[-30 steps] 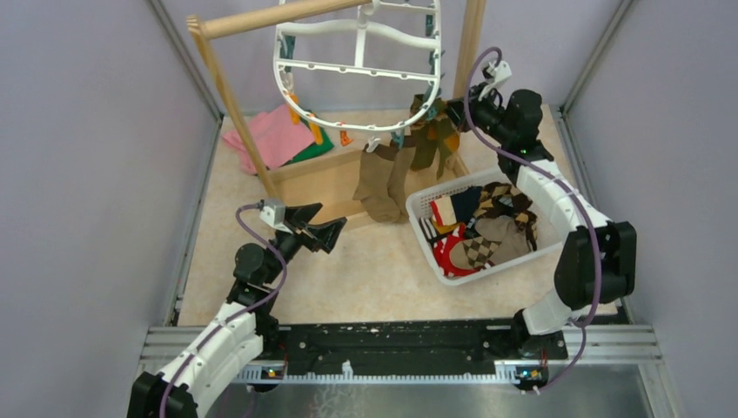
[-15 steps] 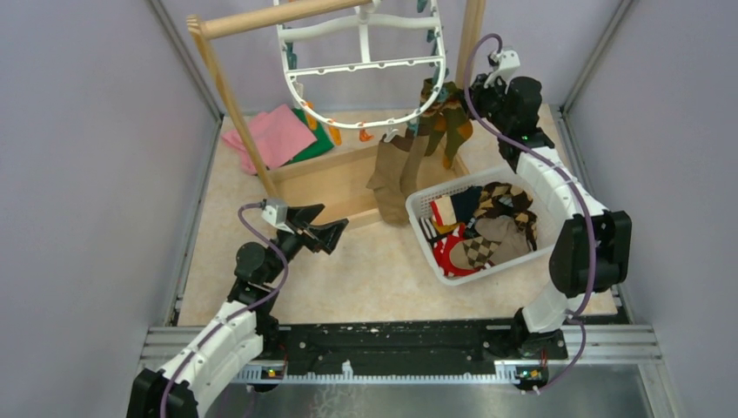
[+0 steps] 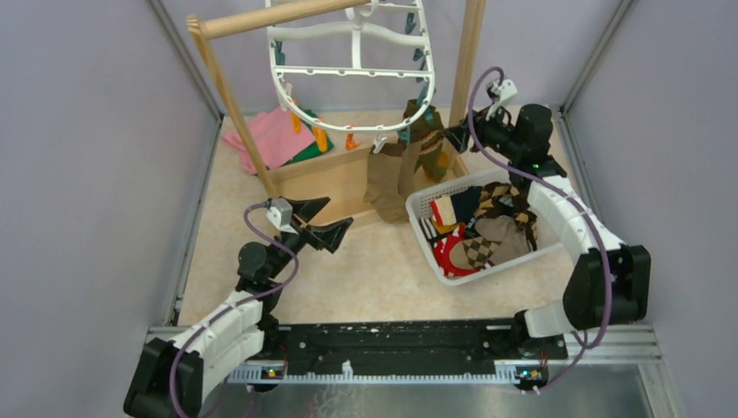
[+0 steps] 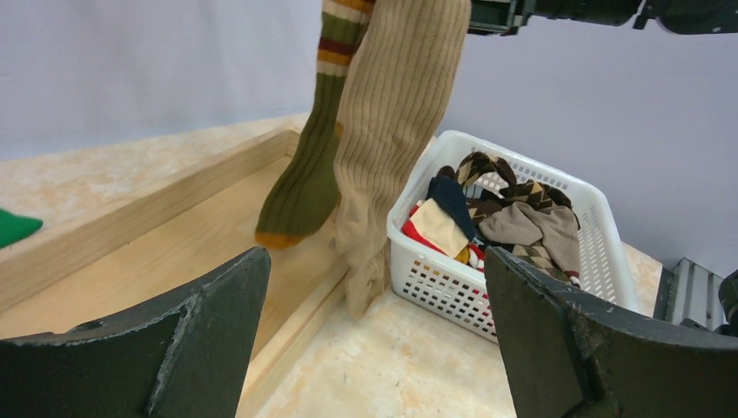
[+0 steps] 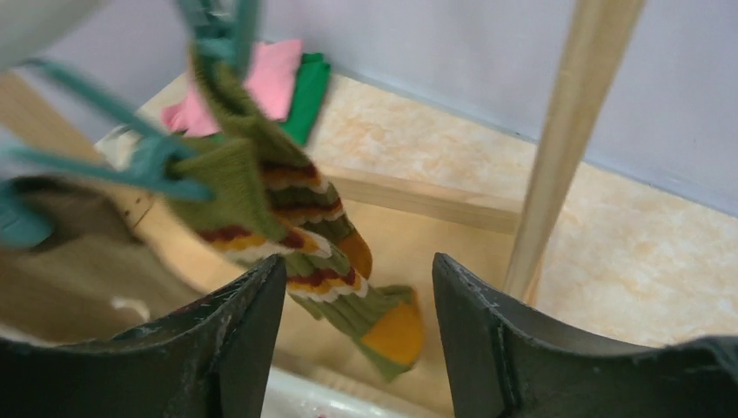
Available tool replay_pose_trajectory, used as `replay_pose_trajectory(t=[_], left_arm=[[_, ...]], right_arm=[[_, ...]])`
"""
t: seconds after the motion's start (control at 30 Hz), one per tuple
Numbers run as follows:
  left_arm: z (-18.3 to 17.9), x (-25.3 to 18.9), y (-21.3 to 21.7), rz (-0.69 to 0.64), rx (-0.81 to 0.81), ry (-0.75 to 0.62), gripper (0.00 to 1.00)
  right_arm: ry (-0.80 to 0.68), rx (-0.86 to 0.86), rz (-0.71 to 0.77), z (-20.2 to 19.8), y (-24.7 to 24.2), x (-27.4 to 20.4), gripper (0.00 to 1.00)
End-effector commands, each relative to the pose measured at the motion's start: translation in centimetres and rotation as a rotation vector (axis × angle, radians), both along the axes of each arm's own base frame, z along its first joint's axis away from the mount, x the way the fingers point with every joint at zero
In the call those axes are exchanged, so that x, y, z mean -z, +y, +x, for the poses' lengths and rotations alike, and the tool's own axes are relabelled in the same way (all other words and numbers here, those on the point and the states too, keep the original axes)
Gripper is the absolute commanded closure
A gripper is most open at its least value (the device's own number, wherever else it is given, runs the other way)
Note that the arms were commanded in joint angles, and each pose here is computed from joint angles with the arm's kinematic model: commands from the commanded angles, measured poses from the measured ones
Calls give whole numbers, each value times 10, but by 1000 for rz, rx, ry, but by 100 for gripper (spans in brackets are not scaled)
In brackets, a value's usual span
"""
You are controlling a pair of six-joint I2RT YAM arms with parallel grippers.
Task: Clip the socks to the hanger
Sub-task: Rotate the hanger at the clothesline.
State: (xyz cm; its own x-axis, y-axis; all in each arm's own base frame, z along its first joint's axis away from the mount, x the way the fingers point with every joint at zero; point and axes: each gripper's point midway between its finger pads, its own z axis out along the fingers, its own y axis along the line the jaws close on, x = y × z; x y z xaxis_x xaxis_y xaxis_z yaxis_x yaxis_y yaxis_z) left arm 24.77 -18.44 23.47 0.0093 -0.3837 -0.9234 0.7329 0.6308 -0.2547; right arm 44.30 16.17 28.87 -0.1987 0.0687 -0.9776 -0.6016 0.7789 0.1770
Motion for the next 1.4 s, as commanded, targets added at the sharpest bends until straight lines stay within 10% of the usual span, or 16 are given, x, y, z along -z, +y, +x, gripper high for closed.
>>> replay_pose_trajectory(t=[0.0,0.43,0.87,1.37], left_arm=[[-12,-46,-4,-17,41,-232,2],[7,-40,-7,34,10,-221,7],[62,-25,-11,95,-98,-239,15],[91,-9,-41,103,17,-316,37]], right_arm=[[-188,-143,-25,-56,6,-56,35],[-204,-759,-2,-179,79,-28,32],[-211,-650,531,-174,125,-44,36],[-86,-584,377,-142,147,-1,37]])
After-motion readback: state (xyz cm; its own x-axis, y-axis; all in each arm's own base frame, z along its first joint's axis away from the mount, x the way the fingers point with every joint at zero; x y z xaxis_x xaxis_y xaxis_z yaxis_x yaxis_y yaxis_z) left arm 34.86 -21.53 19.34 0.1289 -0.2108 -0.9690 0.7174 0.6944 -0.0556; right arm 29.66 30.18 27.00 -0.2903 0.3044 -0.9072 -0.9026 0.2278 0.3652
